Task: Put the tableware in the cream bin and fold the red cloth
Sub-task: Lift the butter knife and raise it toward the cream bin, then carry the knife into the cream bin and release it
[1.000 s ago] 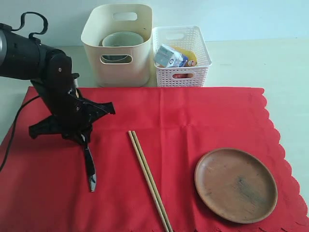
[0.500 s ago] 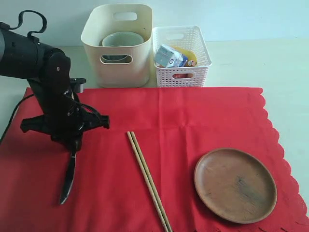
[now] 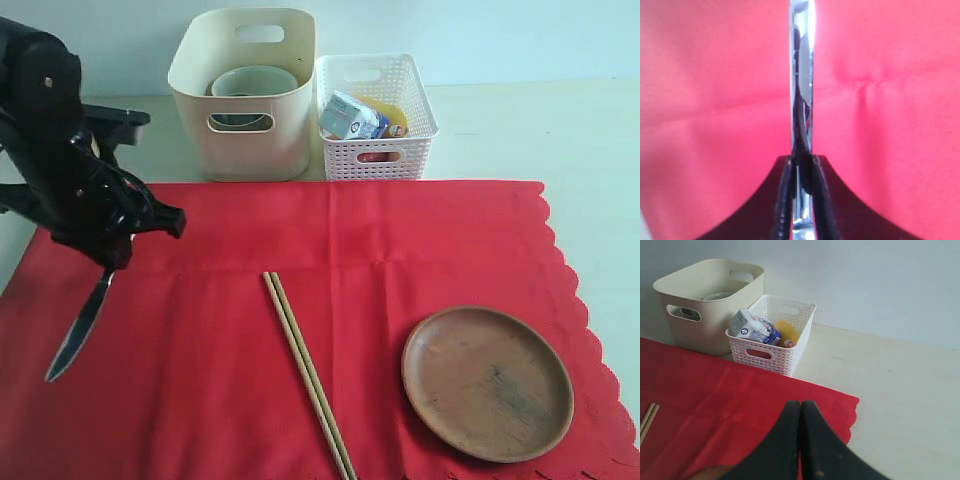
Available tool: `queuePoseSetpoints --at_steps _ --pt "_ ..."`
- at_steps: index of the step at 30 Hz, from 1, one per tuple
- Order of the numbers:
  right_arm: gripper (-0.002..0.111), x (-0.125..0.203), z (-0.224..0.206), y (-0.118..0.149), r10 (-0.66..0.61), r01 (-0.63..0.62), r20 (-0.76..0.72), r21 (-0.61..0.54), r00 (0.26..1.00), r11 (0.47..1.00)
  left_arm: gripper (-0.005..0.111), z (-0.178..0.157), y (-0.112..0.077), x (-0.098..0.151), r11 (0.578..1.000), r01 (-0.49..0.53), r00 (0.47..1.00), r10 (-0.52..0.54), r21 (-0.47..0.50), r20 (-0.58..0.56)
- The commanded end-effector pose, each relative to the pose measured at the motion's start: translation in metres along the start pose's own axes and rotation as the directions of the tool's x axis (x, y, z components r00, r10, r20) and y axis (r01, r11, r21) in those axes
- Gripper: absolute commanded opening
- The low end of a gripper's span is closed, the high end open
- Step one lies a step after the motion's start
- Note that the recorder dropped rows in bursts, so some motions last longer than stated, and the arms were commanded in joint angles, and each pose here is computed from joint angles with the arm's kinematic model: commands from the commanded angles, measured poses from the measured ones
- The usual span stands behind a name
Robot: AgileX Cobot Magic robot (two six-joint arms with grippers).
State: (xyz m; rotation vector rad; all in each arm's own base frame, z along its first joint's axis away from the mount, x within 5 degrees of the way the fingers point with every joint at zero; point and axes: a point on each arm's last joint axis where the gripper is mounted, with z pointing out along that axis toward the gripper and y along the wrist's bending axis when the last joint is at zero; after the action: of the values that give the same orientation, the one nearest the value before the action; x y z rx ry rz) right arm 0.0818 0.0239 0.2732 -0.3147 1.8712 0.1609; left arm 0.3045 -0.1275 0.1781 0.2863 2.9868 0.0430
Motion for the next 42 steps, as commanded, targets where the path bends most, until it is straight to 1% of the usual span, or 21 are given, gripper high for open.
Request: queuePoseSetpoints --at_steps 1,4,7,11,15,17,23,28,33,36,39,42 --pt "0.0 0.0 -0.001 0.0 0.0 0.0 0.014 0.001 1.0 1.0 0.0 -0.02 0.016 0.001 0.998 -0.056 0.998 0.056 -0.003 0.038" --pt "0.0 0.0 -0.001 0.0 0.0 0.0 0.014 0.001 1.0 1.0 0.0 -0.031 0.023 0.001 0.996 -0.09 0.993 0.09 -0.005 0.073" --pt "0.0 0.0 -0.001 0.0 0.0 0.0 0.014 0.001 1.0 1.0 0.0 -0.044 0.03 -0.006 0.993 -0.121 0.987 0.121 -0.009 0.106" --pt "0.0 0.0 -0.001 0.0 0.0 0.0 0.014 0.001 1.0 1.0 0.0 -0.065 0.035 -0.024 0.989 -0.146 0.971 0.147 -0.019 0.188" --pt "0.0 0.0 -0.001 0.0 0.0 0.0 0.014 0.001 1.0 1.0 0.0 -0.09 0.034 -0.044 0.984 -0.175 0.938 0.175 -0.028 0.3" --pt "0.0 0.0 -0.001 0.0 0.0 0.0 0.011 0.001 1.0 1.0 0.0 -0.102 0.033 -0.056 0.985 -0.171 0.916 0.17 -0.03 0.362" --pt "0.0 0.0 -0.001 0.0 0.0 0.0 0.009 0.001 1.0 1.0 0.0 -0.132 0.029 -0.089 0.988 -0.155 0.807 0.136 -0.017 0.575" --pt "0.0 0.0 -0.001 0.0 0.0 0.0 0.007 0.001 1.0 1.0 0.0 -0.141 0.024 -0.113 0.99 -0.143 0.709 0.092 0.015 0.699" --pt "0.0 0.0 -0.001 0.0 0.0 0.0 0.007 0.001 1.0 1.0 0.0 -0.136 0.017 -0.137 0.988 -0.121 0.64 0.005 0.095 0.769" --pt "0.0 0.0 -0.001 0.0 0.0 0.0 0.007 0.001 1.0 1.0 0.0 -0.131 0.015 -0.152 0.987 -0.112 0.587 -0.03 0.118 0.809" --pt "0.0 0.0 -0.001 0.0 0.0 0.0 0.007 0.001 1.0 1.0 0.0 -0.124 0.012 -0.165 0.981 -0.091 0.527 -0.101 0.174 0.844" --pt "0.0 0.0 -0.001 0.0 0.0 0.0 0.007 0.001 1.0 1.0 0.0 -0.108 0.01 -0.176 0.973 -0.066 0.487 -0.163 0.223 0.858"
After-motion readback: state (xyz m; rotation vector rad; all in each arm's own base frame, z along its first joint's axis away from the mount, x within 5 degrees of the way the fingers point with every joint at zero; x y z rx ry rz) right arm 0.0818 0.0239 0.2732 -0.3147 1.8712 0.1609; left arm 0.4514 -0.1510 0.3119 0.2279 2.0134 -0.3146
